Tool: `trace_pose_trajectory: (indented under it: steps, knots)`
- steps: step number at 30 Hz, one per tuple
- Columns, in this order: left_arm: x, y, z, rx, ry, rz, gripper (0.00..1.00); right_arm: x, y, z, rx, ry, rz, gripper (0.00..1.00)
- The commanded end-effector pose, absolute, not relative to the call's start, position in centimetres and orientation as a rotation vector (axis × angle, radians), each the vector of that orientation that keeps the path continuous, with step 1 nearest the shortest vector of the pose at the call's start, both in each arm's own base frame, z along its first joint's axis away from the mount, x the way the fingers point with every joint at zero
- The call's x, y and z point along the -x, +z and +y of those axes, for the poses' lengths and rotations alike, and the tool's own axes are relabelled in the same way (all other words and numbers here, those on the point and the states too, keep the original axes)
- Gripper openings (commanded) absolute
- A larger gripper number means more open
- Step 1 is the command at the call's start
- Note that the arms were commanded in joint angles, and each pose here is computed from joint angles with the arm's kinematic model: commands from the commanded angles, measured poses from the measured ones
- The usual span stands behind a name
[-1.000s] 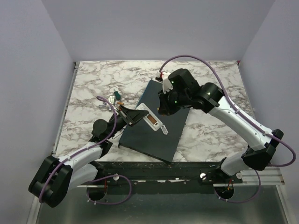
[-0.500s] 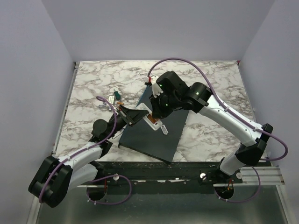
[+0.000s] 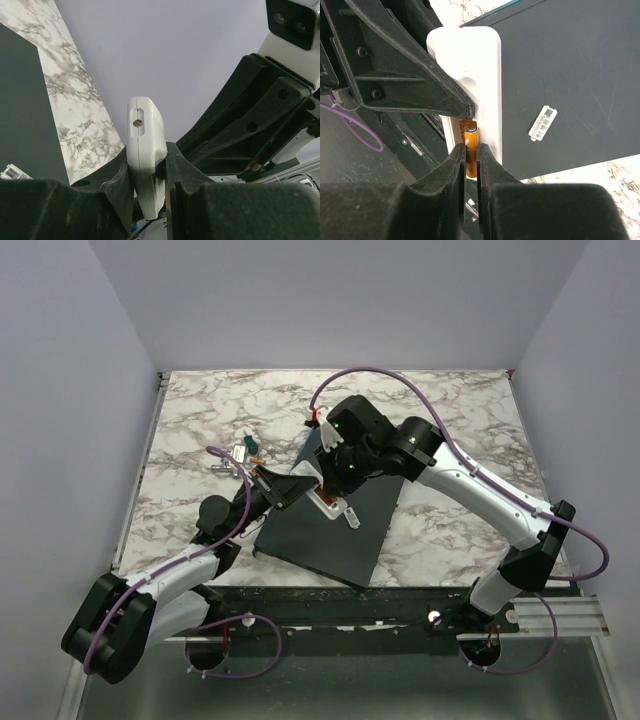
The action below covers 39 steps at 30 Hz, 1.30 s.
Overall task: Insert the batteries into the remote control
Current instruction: Load the battery into the remote control.
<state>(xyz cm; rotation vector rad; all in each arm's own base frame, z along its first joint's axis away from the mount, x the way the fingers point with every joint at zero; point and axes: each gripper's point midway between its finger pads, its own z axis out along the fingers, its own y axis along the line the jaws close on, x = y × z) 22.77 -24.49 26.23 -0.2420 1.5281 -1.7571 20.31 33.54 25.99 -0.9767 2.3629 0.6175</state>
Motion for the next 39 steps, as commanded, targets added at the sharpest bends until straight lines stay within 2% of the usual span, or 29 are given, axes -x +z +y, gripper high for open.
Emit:
trace_pose_trajectory:
  steps: [1, 22, 39]
  knots:
    - [-22.6, 27.9, -24.2, 0.207, -1.756, 1.439, 0.0, -18.9, 25.5, 33.9, 1.005, 0.655, 2.423, 0.01]
    - [-22.4, 28.5, -23.9, 0.179, -1.734, 1.412, 0.0, -18.3, 24.7, 33.6, 1.013, 0.656, 2.472, 0.01]
    - [-22.2, 28.3, -24.2, 0.214, -1.799, 1.426, 0.0, -20.1, 24.3, 34.2, 0.999, 0.583, 2.443, 0.09]
